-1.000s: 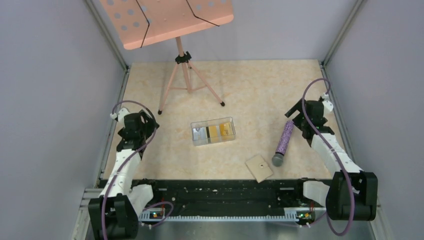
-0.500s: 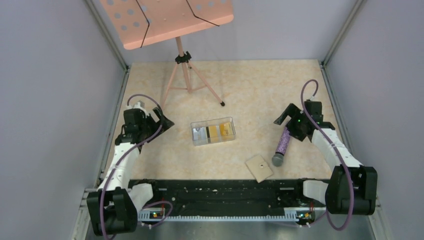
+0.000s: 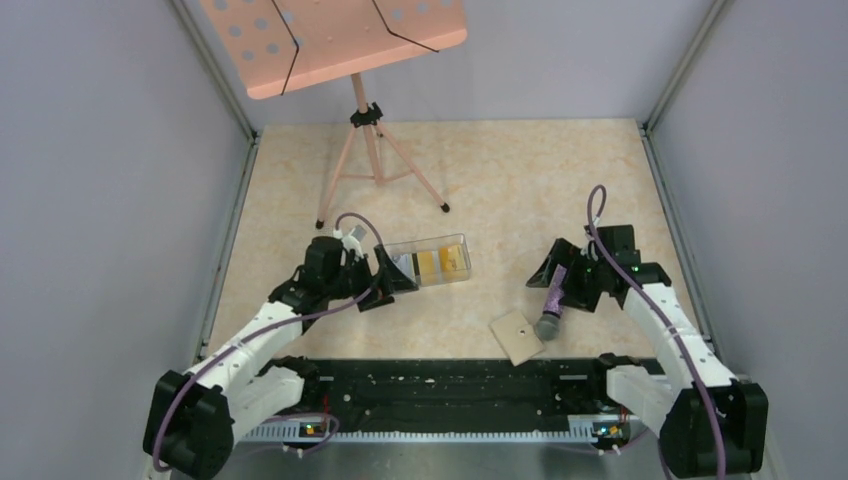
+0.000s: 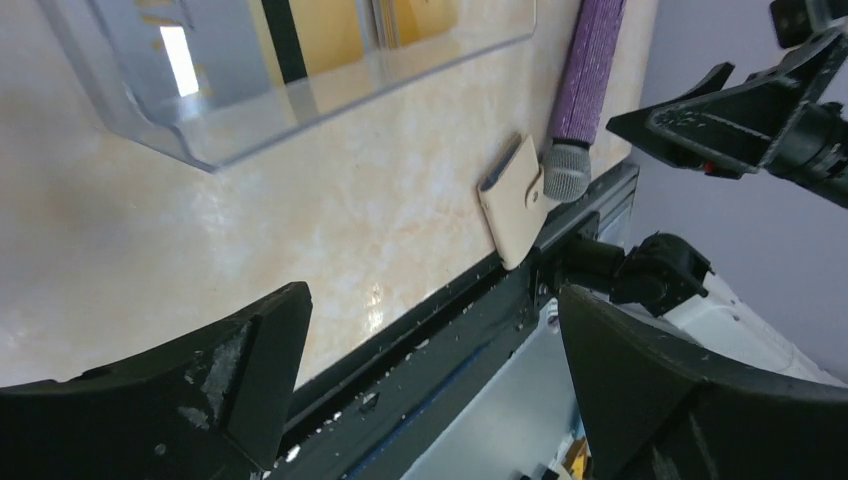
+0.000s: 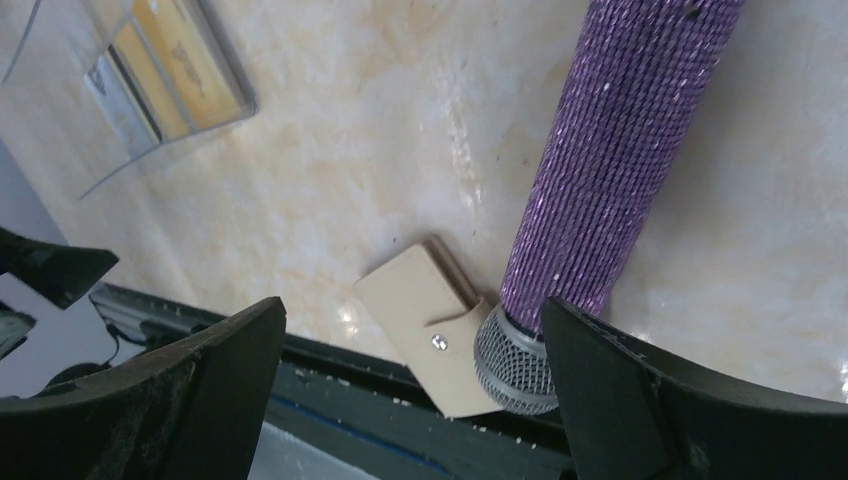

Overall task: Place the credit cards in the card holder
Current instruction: Pick up the card holder from the center of the board, then open the card holder at the center of the board.

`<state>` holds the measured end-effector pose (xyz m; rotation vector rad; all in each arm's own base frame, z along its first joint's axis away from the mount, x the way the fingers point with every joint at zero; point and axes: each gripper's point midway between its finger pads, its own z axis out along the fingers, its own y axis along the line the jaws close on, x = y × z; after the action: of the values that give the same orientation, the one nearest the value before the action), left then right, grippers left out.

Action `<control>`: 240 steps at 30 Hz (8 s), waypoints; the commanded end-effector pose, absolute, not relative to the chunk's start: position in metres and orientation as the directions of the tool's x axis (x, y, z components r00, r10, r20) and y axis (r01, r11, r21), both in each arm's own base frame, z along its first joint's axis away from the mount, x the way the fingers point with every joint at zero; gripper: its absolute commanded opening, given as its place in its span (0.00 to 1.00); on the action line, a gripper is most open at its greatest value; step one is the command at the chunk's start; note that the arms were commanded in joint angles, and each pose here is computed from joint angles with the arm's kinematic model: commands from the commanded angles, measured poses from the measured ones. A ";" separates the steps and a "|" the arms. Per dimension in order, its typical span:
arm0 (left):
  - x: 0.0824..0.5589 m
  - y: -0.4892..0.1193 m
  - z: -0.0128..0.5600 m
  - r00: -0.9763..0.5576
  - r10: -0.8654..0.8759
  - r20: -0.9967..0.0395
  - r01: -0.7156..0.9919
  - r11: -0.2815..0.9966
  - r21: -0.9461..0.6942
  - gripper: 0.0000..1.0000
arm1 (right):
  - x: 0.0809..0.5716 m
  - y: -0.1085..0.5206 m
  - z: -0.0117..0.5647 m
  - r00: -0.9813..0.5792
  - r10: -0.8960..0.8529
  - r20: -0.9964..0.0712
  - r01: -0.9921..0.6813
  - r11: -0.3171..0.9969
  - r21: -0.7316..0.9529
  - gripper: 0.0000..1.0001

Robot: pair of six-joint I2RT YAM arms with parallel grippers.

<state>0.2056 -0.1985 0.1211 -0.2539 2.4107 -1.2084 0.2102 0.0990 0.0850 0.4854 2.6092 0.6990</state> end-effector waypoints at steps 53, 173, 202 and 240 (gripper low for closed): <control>0.148 -0.416 0.048 -0.999 0.015 0.050 -0.030 0.620 -0.784 0.60 | 0.135 0.158 0.030 -0.963 0.267 -0.040 0.206 0.821 0.533 0.61; 0.097 -0.339 0.118 -0.942 -0.010 -0.334 0.174 0.840 -0.514 0.00 | 0.121 0.275 0.100 -0.956 0.030 -0.291 -0.153 0.796 0.586 0.51; 0.099 -0.301 0.129 -0.914 -0.163 -0.372 0.102 0.795 -0.598 0.00 | 0.103 0.235 0.057 -0.961 -0.041 -0.274 -0.145 0.917 0.372 0.27; 0.107 -0.319 0.138 -0.909 -0.170 -0.381 0.106 0.789 -0.605 0.00 | 0.081 0.260 0.037 -0.972 -0.125 -0.199 -0.192 0.910 0.367 0.17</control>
<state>0.0875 -0.2953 0.0903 0.0534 2.7506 -0.6571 0.0953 0.2998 0.0709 -0.2263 2.7851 0.8597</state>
